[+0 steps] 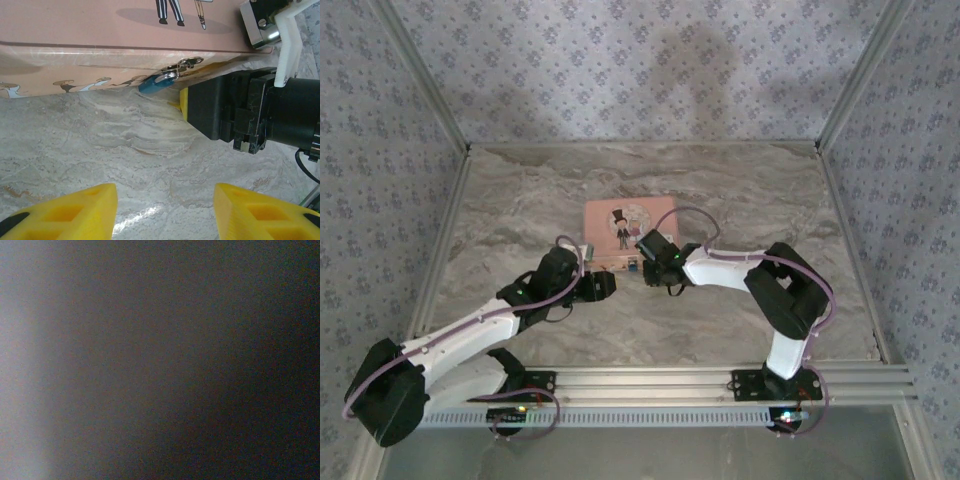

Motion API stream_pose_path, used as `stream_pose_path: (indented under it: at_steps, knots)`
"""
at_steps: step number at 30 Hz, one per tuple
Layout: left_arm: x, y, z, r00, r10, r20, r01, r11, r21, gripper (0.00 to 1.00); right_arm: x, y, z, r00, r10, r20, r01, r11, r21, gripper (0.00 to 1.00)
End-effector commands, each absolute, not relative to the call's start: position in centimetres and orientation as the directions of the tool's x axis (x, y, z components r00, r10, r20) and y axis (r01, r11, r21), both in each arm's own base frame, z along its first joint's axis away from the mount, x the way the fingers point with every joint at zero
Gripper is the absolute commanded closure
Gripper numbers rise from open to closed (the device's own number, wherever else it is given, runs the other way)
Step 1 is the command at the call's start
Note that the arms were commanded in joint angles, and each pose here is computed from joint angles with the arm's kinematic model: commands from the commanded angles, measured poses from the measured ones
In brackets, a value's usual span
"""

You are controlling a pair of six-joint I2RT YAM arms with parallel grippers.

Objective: Unlock a padlock with a key

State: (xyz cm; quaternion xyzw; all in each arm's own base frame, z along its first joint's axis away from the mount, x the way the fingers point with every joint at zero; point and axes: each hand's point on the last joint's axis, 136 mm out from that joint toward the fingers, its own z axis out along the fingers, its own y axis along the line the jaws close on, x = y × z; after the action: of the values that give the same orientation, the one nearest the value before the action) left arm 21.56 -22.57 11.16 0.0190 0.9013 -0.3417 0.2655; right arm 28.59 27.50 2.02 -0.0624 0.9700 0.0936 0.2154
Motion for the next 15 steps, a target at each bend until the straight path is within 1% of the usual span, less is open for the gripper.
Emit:
stream_pose_path:
  at_steps: [1, 6, 8, 11, 14, 15]
  knots:
    - [21.9, -22.8, 12.2, -0.841, -0.168, -0.514, 0.228, 0.751, -0.619, 0.47, 24.2, 25.3, -2.2, -0.96, -0.11, -0.258, -0.135, 0.987, 0.082, 0.66]
    - [21.9, -22.9, 12.2, -0.842, -0.168, -0.513, 0.229, 0.75, -0.621, 0.47, 23.5, 25.0, -2.3, -0.963, -0.116, -0.243, -0.135, 0.989, 0.064, 0.67]
    - [21.9, -22.9, 12.3, -0.842, -0.169, -0.513, 0.229, 0.749, -0.622, 0.47, 23.1, 24.8, -2.5, -0.965, -0.124, -0.231, -0.139, 0.989, 0.052, 0.71]
    - [21.9, -22.8, 12.3, -0.841, -0.169, -0.514, 0.228, 0.751, -0.62, 0.47, 22.4, 24.2, -2.8, -0.968, -0.124, -0.22, -0.137, 0.99, 0.043, 0.73]
    - [21.9, -22.8, 12.3, -0.841, -0.168, -0.515, 0.228, 0.752, -0.618, 0.47, 22.1, 23.8, -2.9, -0.967, -0.126, -0.221, -0.136, 0.99, 0.03, 0.73]
    - [22.0, -22.9, 12.3, -0.84, -0.168, -0.515, 0.228, 0.752, -0.618, 0.47, 22.0, 23.8, -2.9, -0.966, -0.127, -0.223, -0.138, 0.99, 0.031, 0.75]
